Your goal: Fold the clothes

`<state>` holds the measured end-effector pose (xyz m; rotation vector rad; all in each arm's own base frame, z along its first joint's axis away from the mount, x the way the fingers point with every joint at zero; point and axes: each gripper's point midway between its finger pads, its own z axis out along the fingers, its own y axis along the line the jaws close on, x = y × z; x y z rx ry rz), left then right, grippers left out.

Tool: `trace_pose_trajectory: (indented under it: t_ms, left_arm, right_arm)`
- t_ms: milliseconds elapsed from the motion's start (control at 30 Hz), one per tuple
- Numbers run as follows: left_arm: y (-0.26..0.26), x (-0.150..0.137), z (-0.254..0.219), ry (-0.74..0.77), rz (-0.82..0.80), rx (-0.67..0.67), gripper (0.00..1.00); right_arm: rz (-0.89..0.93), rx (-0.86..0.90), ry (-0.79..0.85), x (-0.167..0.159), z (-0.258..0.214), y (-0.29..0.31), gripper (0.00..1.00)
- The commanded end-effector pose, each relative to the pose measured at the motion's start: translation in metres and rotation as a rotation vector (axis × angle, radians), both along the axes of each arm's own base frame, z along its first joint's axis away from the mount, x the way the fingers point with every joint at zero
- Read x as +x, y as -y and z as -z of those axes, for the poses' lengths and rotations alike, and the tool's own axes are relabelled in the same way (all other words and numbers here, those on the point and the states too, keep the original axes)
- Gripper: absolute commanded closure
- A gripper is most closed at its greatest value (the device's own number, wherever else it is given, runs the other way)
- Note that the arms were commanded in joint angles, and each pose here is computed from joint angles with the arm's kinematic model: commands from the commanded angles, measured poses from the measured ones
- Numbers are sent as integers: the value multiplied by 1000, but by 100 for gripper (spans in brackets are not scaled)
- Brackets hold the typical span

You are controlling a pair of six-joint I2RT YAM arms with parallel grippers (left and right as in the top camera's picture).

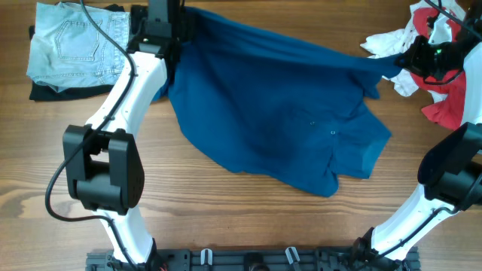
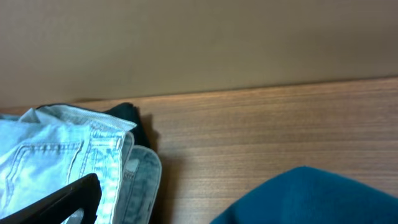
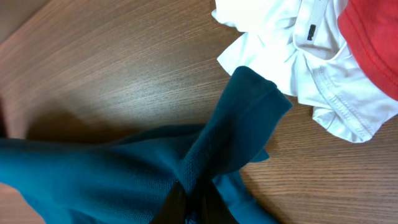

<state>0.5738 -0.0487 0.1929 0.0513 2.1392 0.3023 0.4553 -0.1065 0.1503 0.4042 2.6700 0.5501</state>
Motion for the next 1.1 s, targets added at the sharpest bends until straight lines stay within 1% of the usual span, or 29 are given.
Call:
trace_pose_trajectory:
  t_ms: [0,300,367,400,467,567,600,633,700,800,867,933,1000,1067]
  left_arm:
    - [-2,6,-22,53,47,-47,0]
    - [-2,5,-22,54,47,-46,0]
    - [-3,0,-23,31,56,-17,0]
    - [-5,-9,-21,-12,47,-10,0]
    - [-3,-30,-15,-99,20,-47,0]
    - [-3,-70,-1,-258,-47,-120,0]
    - [-3,-87,3,-329,-67,-154,0]
    - [0,-103,6,-393,-75,-188,0]
    - [7,-125,5,-482,-44,-238,0]
    - [13,-139,-10,-528,2,-275,0]
    - [22,-147,-28,-555,81,-292,0]
    - [32,-158,-38,-589,120,-338,1]
    - [43,-176,-42,-658,158,-396,0]
    - [43,-189,-38,-714,155,-406,0]
  right_arm:
    - [8,-14,1,-1,-2,5,96]
    - [1,-13,-2,-1,-2,1,96]
    - [-3,-13,-2,-1,-2,0,95]
    - [-4,-12,-6,-1,-2,-1,95]
    - [-5,-8,-14,-3,-1,-2,95]
    - [-5,-5,-19,-4,-1,-4,95]
    - [-5,-5,-19,-4,-1,-4,96]
    - [-5,-5,-20,-4,-1,-4,95]
    - [-5,-3,-21,-4,-1,-5,95]
    - [-12,-2,-25,-4,0,-8,95]
    - [-20,0,-31,-5,0,-12,95]
    - [-26,2,-38,-6,0,-15,95]
    - [-30,5,-45,-7,1,-17,95]
    - [-32,5,-46,-8,1,-18,95]
